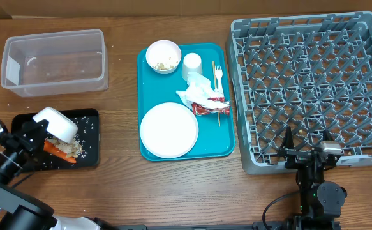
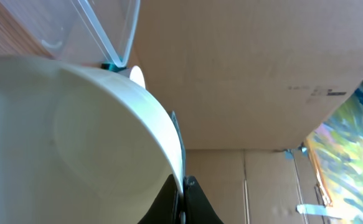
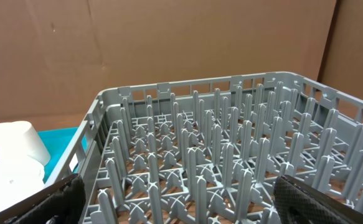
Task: Sort waste into correct bins and load items into the dishwasher rack
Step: 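Tip the bowl to pour its food onto the black tray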
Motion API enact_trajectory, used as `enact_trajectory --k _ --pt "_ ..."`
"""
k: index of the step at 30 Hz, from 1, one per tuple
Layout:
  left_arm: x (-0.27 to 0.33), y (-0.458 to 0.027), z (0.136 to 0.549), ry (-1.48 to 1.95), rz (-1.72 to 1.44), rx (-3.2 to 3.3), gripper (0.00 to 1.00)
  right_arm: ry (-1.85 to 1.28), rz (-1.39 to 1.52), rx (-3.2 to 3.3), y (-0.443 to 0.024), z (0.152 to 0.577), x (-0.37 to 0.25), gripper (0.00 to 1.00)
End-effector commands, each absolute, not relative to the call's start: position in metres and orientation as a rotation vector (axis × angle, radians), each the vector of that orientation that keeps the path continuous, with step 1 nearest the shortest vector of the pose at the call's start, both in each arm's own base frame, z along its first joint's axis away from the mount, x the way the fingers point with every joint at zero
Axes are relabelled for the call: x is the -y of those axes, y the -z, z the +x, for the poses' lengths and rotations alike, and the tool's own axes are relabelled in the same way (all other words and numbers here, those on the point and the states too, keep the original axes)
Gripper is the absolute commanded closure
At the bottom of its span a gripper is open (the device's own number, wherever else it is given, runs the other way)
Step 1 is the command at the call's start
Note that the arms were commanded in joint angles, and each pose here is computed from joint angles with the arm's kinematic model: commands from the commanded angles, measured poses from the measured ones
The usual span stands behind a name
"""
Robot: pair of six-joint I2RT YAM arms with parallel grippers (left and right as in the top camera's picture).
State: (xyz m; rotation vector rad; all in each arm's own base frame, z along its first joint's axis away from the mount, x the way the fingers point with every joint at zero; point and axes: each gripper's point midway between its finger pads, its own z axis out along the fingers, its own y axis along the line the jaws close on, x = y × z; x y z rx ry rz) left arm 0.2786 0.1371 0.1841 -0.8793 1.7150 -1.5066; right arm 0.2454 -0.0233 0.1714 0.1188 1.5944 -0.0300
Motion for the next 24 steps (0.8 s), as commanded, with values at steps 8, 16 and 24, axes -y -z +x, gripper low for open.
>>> enact_trajectory --k 8,16,24 --pt "-0.145 -0.201 0.287 1.486 -0.756 -1.619 0.96 0.042 0.123 -1.587 -0.17 0.245 0.025 0.0" --pt "-0.138 -0.189 0.284 1.464 -0.779 -1.705 0.96 0.042 0.123 -1.587 -0.17 0.245 0.025 0.0" --pt "-0.123 -0.194 0.279 1.461 -0.727 -1.722 0.96 0.042 0.123 -1.587 -0.17 0.245 0.025 0.0"
